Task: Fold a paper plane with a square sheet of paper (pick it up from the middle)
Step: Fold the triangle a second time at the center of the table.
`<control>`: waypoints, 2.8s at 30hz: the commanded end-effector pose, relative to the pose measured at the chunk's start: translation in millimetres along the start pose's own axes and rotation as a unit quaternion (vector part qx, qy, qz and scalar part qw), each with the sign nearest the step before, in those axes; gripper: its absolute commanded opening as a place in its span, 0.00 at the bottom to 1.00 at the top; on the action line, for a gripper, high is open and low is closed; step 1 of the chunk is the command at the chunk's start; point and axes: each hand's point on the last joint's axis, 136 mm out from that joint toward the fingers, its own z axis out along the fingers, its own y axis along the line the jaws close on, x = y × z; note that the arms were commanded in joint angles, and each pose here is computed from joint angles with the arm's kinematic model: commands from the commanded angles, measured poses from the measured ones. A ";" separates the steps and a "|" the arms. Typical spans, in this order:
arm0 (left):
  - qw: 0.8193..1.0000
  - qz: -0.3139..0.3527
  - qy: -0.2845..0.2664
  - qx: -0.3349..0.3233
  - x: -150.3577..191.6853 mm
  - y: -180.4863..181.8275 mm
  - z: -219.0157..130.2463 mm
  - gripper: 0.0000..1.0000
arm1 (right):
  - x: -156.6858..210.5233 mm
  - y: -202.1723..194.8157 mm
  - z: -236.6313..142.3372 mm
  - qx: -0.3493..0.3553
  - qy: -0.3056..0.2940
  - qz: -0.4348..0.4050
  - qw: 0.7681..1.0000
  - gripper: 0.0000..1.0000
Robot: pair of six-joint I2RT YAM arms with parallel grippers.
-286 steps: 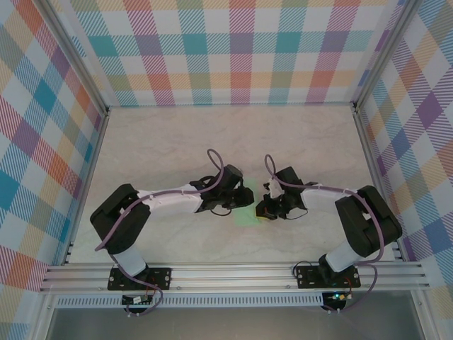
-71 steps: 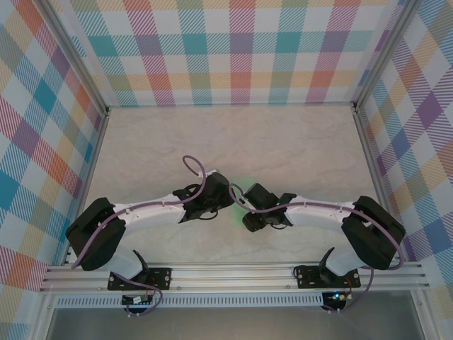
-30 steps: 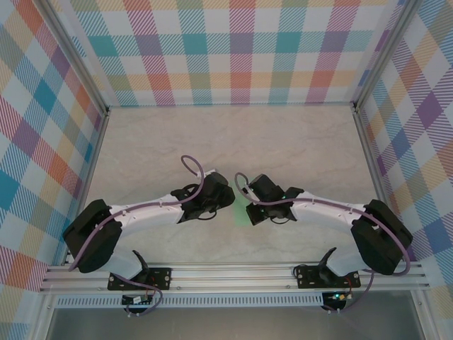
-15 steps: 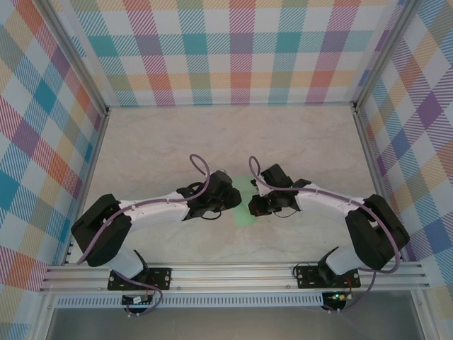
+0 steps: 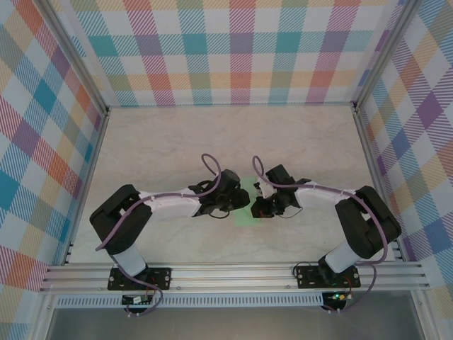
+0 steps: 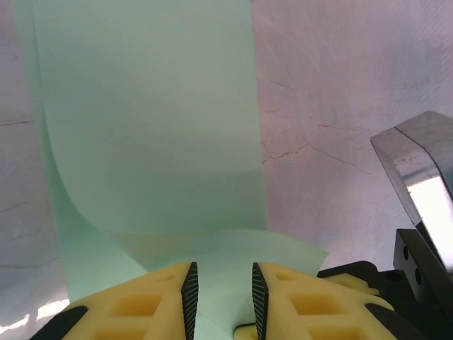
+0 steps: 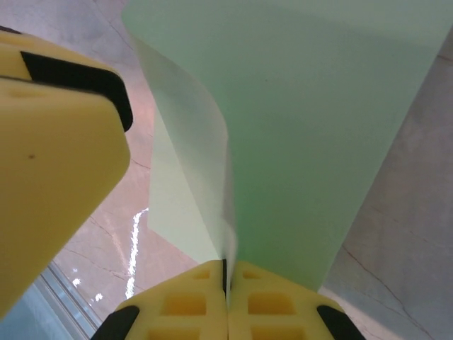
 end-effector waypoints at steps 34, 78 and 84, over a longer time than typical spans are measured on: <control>1.000 0.003 -0.002 0.011 8.5 5.6 41.7 0.28 | 2.2 -17.9 -14.6 0.044 -0.006 -0.010 0.999 0.34; 1.000 -0.007 0.009 -0.027 17.7 27.4 45.6 0.26 | 13.3 23.6 -23.2 -0.040 0.007 -0.006 0.999 0.04; 1.000 -0.006 0.008 -0.027 17.4 27.1 43.7 0.26 | 12.6 17.5 -11.3 -0.032 0.032 0.003 0.999 0.04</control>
